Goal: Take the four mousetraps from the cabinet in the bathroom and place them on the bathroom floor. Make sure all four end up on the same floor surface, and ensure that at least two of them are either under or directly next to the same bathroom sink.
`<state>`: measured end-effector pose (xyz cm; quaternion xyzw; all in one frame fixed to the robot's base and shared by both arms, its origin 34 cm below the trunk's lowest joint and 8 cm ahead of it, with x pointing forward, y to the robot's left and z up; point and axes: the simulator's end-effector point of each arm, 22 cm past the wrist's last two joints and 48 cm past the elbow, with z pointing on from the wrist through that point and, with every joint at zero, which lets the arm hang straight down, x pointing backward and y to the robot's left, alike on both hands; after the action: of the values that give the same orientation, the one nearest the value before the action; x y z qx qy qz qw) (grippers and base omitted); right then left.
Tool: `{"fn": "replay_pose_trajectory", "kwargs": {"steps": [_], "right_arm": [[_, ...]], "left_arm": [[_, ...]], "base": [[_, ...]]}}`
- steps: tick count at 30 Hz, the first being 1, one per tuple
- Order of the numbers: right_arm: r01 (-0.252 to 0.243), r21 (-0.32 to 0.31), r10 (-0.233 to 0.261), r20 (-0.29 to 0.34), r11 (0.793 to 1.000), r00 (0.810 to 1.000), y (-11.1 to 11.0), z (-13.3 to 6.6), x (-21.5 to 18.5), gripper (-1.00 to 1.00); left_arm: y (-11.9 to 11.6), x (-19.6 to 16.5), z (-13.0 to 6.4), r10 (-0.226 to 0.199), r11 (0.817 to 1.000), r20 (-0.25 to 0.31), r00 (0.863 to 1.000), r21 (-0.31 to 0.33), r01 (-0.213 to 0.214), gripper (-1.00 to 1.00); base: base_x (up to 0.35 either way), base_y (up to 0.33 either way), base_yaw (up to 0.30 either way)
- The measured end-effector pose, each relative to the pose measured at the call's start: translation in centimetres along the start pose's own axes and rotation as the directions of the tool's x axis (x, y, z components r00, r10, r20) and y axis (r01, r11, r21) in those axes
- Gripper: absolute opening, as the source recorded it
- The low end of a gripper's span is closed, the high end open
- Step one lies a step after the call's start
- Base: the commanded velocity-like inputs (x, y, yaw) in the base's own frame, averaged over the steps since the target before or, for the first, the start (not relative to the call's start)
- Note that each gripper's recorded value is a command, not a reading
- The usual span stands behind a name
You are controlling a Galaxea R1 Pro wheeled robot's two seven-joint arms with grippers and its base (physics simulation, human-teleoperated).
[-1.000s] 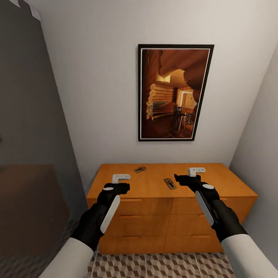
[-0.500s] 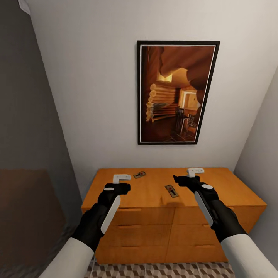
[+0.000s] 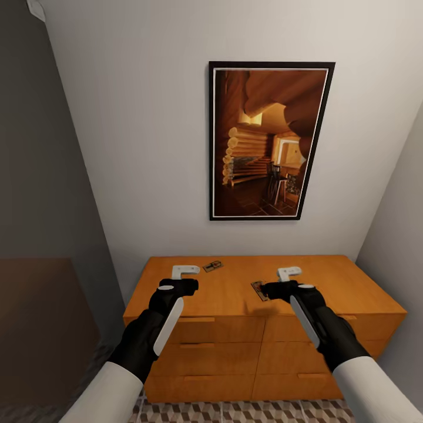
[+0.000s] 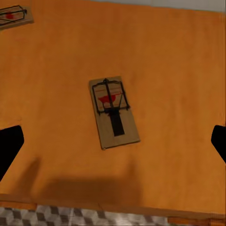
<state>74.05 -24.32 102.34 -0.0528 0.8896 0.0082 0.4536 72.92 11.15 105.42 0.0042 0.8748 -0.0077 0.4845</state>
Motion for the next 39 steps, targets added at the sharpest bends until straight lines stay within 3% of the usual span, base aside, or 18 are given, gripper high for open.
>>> {"fn": "replay_pose_trajectory", "kwargs": {"steps": [5,11,24,39], "right_arm": [[0.036,-0.012,-0.036,-0.055,0.999,0.998,1.0,0.5,1.9,1.00],[0.048,-0.013,-0.049,-0.072,0.999,0.996,1.2,0.6,2.5,1.00],[0.057,-0.007,-0.057,-0.072,0.998,0.996,1.0,0.6,2.5,1.00],[0.036,0.005,-0.035,-0.065,0.999,0.997,0.0,0.5,2.3,1.00]], "left_arm": [[0.0,0.0,0.0,0.000,1.000,0.000,1.000,0.000,0.000,1.00],[0.0,0.0,0.0,0.000,1.000,0.000,1.000,0.000,0.000,1.00],[-0.6,0.1,-0.1,0.017,1.000,0.002,1.000,0.008,-0.017,1.00],[-1.2,0.1,-0.2,0.034,0.999,0.007,0.999,0.016,-0.034,1.00]], "base": [[0.000,0.000,0.000],[0.000,0.000,0.000],[0.139,0.000,0.000],[0.013,0.000,0.000]]}}
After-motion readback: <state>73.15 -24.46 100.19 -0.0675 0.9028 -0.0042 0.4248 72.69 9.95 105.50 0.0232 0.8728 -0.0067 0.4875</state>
